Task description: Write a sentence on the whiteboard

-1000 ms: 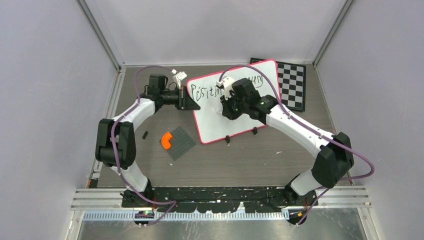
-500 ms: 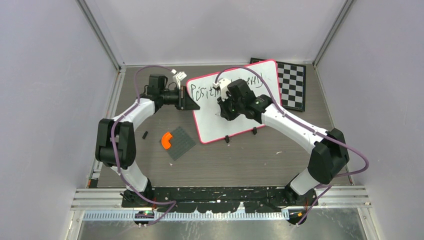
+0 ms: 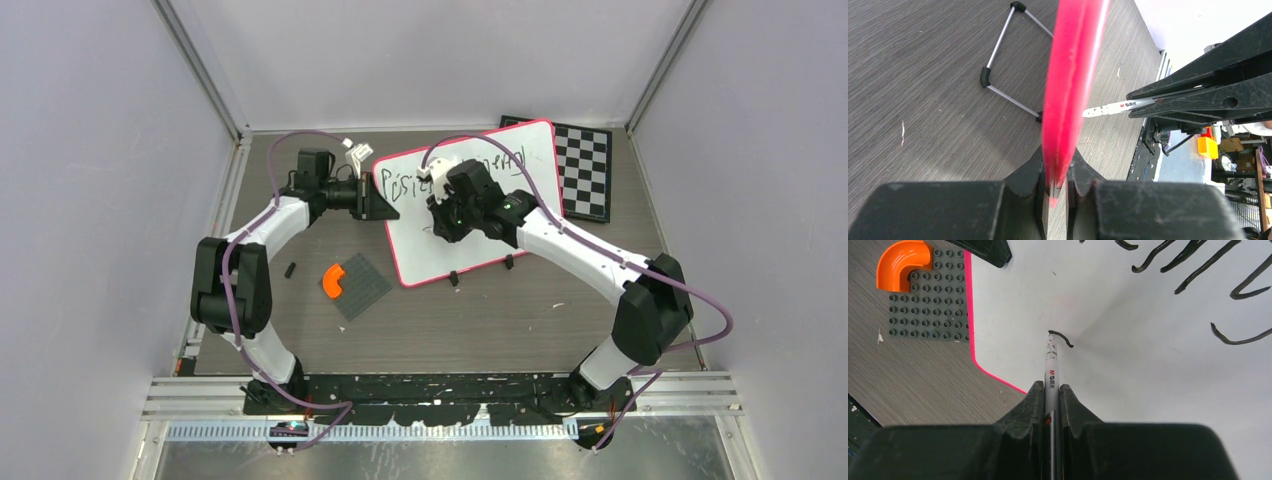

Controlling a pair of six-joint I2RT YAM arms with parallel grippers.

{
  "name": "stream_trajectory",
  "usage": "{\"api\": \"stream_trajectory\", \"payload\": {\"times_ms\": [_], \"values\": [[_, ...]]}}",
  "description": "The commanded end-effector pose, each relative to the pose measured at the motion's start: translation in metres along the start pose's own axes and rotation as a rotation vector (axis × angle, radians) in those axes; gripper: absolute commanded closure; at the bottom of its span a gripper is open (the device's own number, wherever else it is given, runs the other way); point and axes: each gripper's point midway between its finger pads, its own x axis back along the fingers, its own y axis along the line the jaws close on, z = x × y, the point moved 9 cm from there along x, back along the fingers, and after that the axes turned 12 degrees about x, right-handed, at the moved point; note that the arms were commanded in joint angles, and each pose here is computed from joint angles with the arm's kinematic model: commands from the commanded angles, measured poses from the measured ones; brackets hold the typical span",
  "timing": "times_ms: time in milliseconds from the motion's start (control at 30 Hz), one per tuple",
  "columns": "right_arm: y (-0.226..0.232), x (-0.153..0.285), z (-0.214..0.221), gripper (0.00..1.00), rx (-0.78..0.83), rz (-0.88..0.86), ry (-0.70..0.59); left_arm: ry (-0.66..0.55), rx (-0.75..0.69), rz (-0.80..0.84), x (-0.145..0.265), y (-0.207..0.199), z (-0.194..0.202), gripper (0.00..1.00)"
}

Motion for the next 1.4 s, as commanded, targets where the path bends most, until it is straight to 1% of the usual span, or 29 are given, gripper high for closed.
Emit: {"api": "stream_trajectory", "payload": {"times_ms": [0, 333, 700, 1033, 1167, 1367], "values": [[-0.001, -0.002, -0.001, 1.00, 0.022, 0.020, -0.034, -0.021, -0.014, -0.041, 0.000, 0.003, -0.005, 1.00], [-0.002, 0.004, 0.011, 1.00, 0.043, 0.048, -0.009, -0.019, -0.014, -0.042, -0.001, 0.004, -0.004, 1.00], [-0.024, 0.013, -0.011, 1.00, 0.064, 0.176, -0.035, -0.020, -0.018, -0.041, 0.000, 0.003, -0.005, 1.00], [-0.042, 0.018, -0.034, 1.00, 0.040, 0.219, -0.087, -0.019, -0.018, -0.041, -0.001, 0.003, -0.005, 1.00], [-0.042, 0.017, -0.033, 1.00, 0.039, 0.199, -0.078, -0.018, -0.019, -0.041, 0.000, 0.003, -0.005, 1.00], [-0.032, 0.008, -0.012, 1.00, 0.016, 0.137, -0.027, -0.018, -0.019, -0.040, 0.000, 0.003, -0.005, 1.00]]}}
